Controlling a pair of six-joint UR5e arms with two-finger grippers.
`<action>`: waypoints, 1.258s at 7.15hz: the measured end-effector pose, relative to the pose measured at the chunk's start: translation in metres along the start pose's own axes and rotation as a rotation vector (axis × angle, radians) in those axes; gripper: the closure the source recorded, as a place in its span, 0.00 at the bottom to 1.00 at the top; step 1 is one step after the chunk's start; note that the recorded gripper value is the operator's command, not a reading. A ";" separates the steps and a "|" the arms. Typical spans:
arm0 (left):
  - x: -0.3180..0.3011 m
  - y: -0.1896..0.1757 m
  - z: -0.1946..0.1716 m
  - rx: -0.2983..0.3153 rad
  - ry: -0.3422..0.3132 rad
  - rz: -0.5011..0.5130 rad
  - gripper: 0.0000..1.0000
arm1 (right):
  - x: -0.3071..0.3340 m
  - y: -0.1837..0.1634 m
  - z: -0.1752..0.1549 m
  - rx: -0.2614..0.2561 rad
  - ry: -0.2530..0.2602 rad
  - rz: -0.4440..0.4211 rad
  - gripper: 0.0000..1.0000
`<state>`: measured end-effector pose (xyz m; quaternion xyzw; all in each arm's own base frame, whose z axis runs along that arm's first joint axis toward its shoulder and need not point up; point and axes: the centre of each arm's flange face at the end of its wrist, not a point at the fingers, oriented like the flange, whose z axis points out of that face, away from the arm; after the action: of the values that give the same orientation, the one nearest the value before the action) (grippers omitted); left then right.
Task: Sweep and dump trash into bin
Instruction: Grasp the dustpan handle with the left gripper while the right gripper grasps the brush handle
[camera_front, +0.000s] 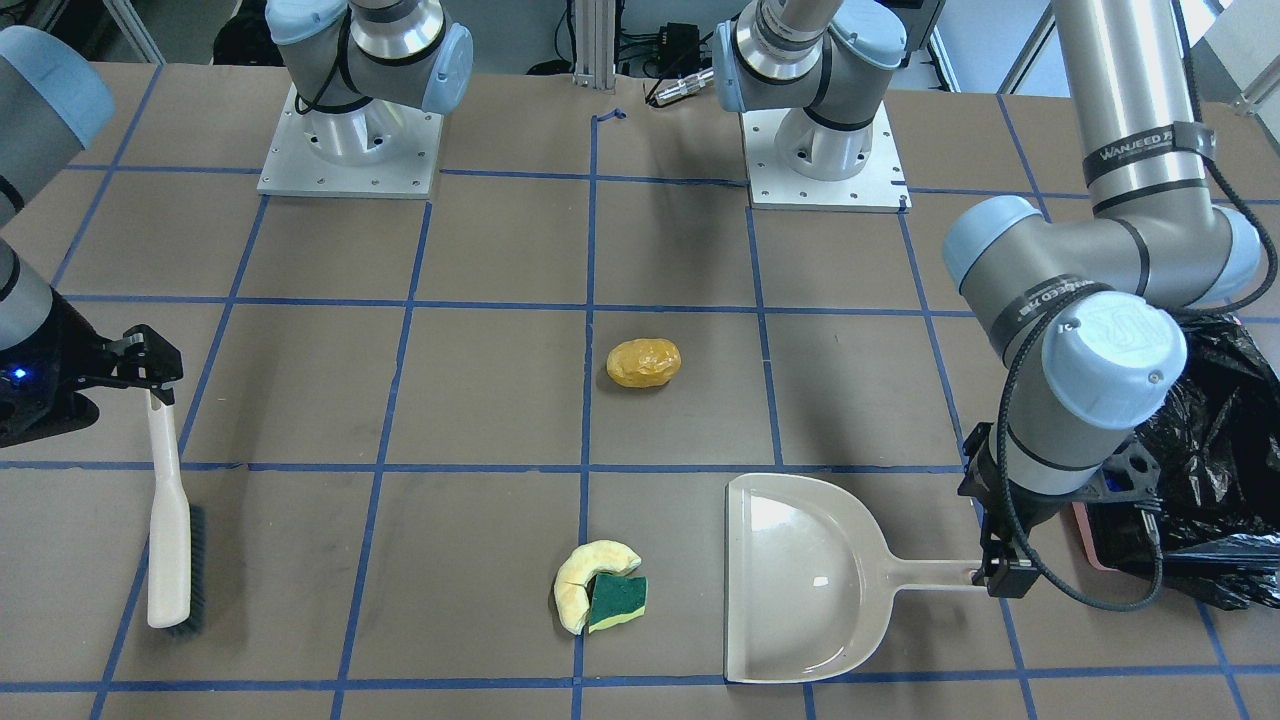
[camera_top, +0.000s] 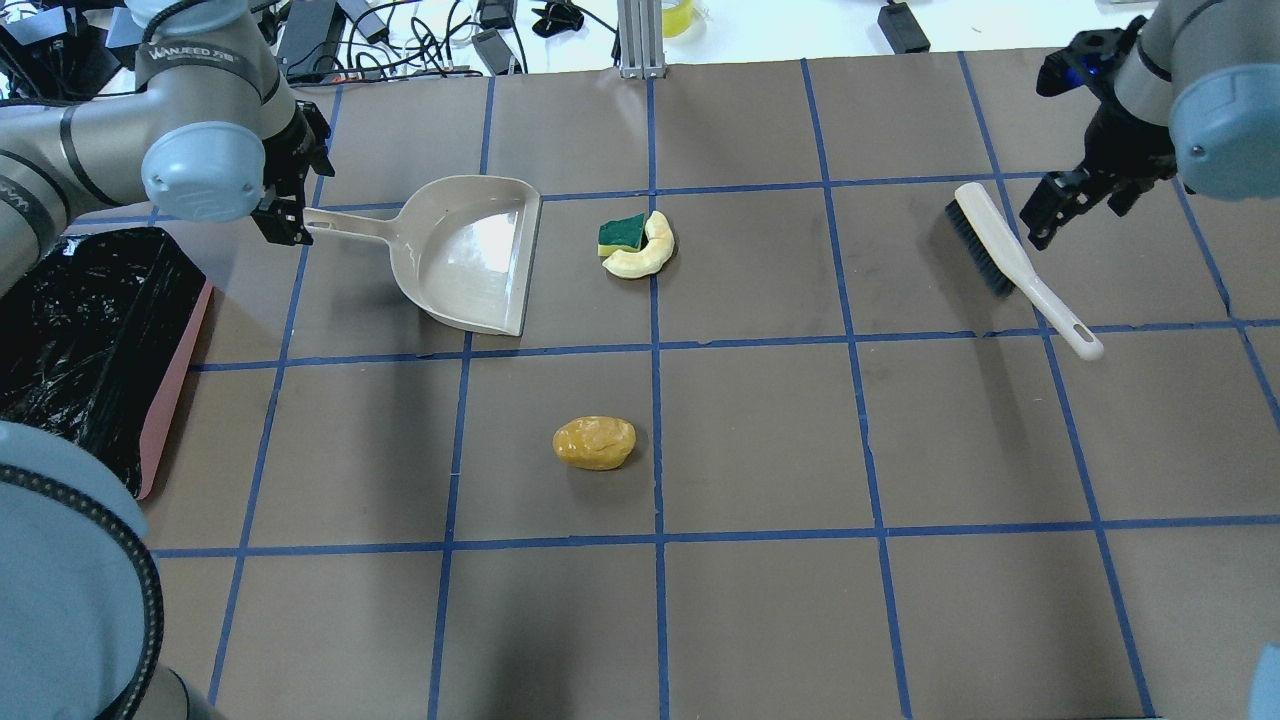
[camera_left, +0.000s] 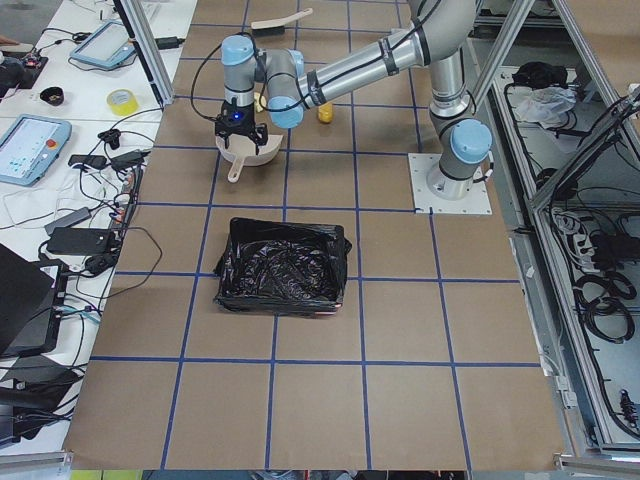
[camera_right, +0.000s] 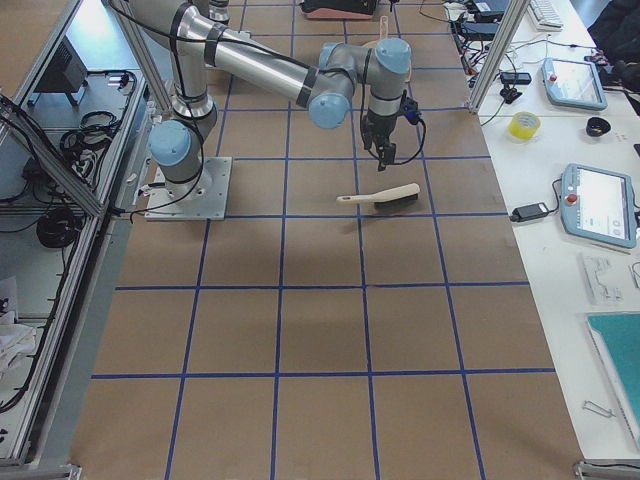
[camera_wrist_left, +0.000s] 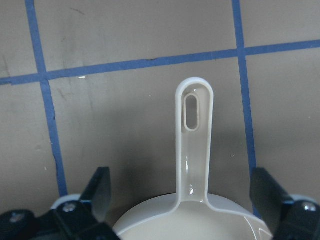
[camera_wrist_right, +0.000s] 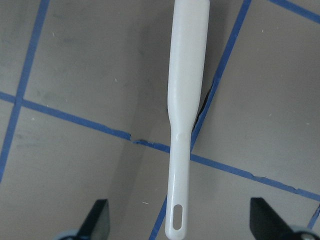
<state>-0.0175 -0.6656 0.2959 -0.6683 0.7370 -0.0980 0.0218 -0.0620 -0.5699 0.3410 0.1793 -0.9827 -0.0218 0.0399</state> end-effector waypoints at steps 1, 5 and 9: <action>0.005 0.002 0.016 -0.001 -0.002 -0.027 0.01 | 0.010 0.013 0.024 0.000 -0.003 -0.016 0.01; 0.018 0.005 0.051 0.008 0.042 -0.061 0.01 | 0.011 0.027 0.103 0.015 -0.041 -0.127 0.14; 0.018 0.006 0.062 0.007 0.035 -0.075 0.45 | 0.015 0.027 0.110 0.013 -0.037 -0.106 0.31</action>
<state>-0.0155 -0.6899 0.2359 -0.6936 0.7114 -0.1132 0.0074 -0.0950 -0.5472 0.2335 0.2308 -0.9726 -0.0210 0.0192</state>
